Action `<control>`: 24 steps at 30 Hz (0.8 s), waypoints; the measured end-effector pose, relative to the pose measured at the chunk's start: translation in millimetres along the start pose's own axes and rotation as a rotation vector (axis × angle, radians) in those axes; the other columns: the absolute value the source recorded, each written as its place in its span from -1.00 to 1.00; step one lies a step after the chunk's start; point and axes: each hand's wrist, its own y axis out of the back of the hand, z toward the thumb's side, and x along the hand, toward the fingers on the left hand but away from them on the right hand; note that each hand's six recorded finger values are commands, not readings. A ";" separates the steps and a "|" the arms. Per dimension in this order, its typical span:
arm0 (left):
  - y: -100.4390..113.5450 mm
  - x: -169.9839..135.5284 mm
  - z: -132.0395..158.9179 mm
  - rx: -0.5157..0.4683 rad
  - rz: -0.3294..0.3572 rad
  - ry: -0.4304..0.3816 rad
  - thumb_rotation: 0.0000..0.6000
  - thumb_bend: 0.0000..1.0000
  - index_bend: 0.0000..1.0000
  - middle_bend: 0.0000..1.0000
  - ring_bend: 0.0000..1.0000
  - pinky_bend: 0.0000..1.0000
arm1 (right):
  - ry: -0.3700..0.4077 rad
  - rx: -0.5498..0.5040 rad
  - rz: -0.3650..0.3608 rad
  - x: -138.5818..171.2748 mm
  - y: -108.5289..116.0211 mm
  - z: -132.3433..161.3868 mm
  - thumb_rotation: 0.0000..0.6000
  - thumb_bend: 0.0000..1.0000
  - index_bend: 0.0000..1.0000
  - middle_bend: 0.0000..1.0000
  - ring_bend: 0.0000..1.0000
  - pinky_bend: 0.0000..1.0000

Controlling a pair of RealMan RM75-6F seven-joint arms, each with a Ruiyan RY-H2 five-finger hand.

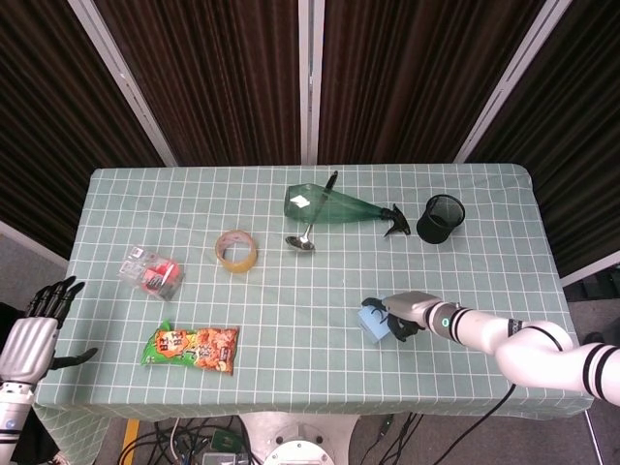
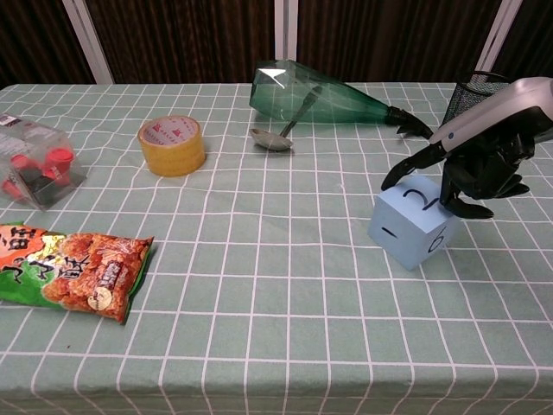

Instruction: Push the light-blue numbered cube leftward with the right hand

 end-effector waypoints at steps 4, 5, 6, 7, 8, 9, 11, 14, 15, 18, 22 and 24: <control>0.9 -0.7 -1.4 -0.002 0.002 0.002 0.97 -1.00 -0.90 -1.00 -1.00 -1.00 | 0.016 0.013 0.022 -1.1 -3.8 9.9 1.00 1.00 -1.00 0.91 0.71 0.53; 0.9 -1.0 -1.8 -0.002 0.002 0.003 0.97 -1.00 -0.90 -1.00 -1.00 -1.00 | 0.020 0.015 0.026 -1.1 -4.9 11.5 1.00 1.00 -0.99 0.91 0.71 0.53; 1.0 -1.2 -2.2 -0.003 0.002 0.004 0.97 -1.00 -0.90 -1.00 -1.00 -1.00 | 0.022 0.018 0.030 -1.0 -6.0 13.1 1.00 1.00 -0.98 0.91 0.71 0.53; 1.0 -1.3 -2.6 -0.003 0.002 0.004 0.97 -1.00 -0.90 -1.00 -1.00 -1.00 | 0.026 0.023 0.034 -0.7 -7.5 14.9 1.00 1.00 -0.96 0.91 0.71 0.53; 1.0 -1.3 -2.9 -0.003 0.002 0.005 0.97 -1.00 -0.90 -1.00 -1.00 -1.00 | 0.028 0.027 0.037 -0.4 -8.6 16.1 1.00 1.00 -0.92 0.91 0.71 0.53; 0.9 -1.5 -3.1 -0.004 0.003 0.005 0.97 -1.00 -0.90 -1.00 -1.00 -1.00 | 0.030 0.032 0.039 0.0 -9.6 17.1 1.00 1.00 -0.89 0.91 0.71 0.53; 0.7 -1.3 -3.3 -0.004 0.003 0.004 0.97 -1.00 -0.90 -1.00 -1.00 -1.00 | 0.032 0.045 0.046 1.5 -11.8 19.0 1.00 1.00 -0.85 0.91 0.71 0.53; 0.5 -1.0 -2.8 -0.005 0.003 0.003 0.97 -1.00 -0.90 -1.00 -1.00 -1.00 | 0.033 0.061 0.058 3.3 -15.5 20.9 1.00 1.00 -0.80 0.91 0.71 0.53; 0.6 -1.0 -2.6 -0.005 0.004 0.002 0.97 -1.00 -0.90 -1.00 -1.00 -1.00 | 0.033 0.065 0.061 3.8 -16.7 21.4 1.00 1.00 -0.79 0.91 0.71 0.53; 0.5 -1.1 -2.2 -0.004 0.004 0.001 0.96 -1.00 -0.90 -1.00 -1.00 -1.00 | 0.033 0.079 0.070 6.1 -20.2 22.3 1.00 1.00 -0.75 0.91 0.71 0.53; 1.1 -1.4 -2.1 -0.004 0.006 0.001 0.97 -1.00 -0.90 -1.00 -1.00 -1.00 | 0.029 0.098 0.080 10.3 -23.4 21.9 1.00 1.00 -0.71 0.91 0.71 0.53; 1.0 -1.5 -2.0 -0.004 0.006 0.001 0.97 -1.00 -0.90 -1.00 -1.00 -1.00 | 0.027 0.103 0.082 11.7 -24.5 21.7 1.00 1.00 -0.69 0.91 0.71 0.53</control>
